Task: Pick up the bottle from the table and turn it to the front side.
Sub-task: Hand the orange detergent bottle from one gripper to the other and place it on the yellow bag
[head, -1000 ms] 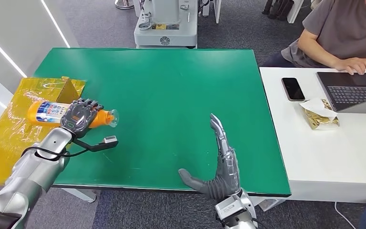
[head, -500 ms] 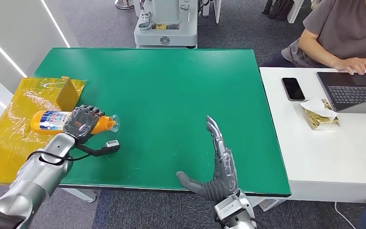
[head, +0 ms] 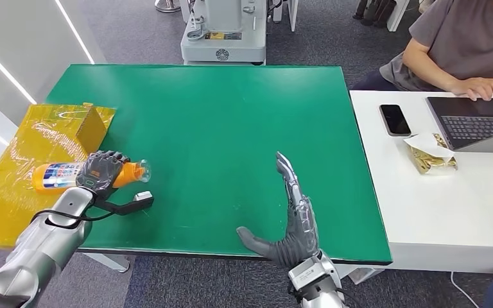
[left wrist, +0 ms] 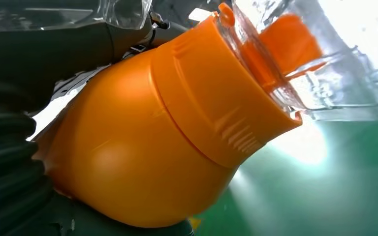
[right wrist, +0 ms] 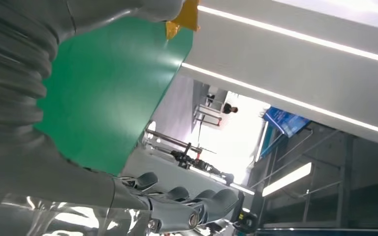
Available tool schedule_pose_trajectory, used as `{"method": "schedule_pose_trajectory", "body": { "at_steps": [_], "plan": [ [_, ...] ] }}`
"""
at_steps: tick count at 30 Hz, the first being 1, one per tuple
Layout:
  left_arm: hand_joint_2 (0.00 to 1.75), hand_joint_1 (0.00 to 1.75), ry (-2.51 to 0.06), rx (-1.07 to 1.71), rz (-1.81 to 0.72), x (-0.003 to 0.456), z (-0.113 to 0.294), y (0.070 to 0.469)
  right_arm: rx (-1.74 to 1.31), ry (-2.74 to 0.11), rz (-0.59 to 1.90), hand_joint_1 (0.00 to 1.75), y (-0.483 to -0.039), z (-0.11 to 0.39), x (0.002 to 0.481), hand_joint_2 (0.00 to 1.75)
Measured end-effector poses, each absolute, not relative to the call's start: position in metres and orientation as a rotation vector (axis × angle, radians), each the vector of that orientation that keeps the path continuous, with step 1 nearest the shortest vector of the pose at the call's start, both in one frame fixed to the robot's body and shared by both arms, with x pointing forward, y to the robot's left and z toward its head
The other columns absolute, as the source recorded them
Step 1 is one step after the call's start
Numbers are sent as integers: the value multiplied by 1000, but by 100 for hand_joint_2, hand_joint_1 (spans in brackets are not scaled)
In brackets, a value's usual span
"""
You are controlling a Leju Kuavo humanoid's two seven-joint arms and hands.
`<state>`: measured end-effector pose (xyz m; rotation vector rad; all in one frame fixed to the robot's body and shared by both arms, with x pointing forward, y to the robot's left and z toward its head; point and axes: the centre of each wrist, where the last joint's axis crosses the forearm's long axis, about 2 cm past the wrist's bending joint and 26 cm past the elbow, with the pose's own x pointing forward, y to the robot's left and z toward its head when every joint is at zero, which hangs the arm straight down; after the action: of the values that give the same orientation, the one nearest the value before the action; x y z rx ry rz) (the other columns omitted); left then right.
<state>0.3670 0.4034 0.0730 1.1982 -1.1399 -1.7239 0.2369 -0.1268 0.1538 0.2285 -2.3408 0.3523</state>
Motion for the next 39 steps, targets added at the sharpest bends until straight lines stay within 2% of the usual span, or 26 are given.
{"method": "schedule_pose_trajectory", "body": {
  "at_steps": [12, 32, 39],
  "plan": [
    [175, 175, -1069, 1244, -1660, 345, 58, 424, 289, -2334, 394, 0, -122, 156, 248, 175],
    [175, 175, -1171, 1354, -1647, 360, 75, 424, 339, -2308, 430, 0, -116, 152, 258, 175],
    [175, 175, -1282, 1378, -1641, 384, 92, 392, 337, -2300, 414, 0, -116, 147, 258, 175]
  ]
}}
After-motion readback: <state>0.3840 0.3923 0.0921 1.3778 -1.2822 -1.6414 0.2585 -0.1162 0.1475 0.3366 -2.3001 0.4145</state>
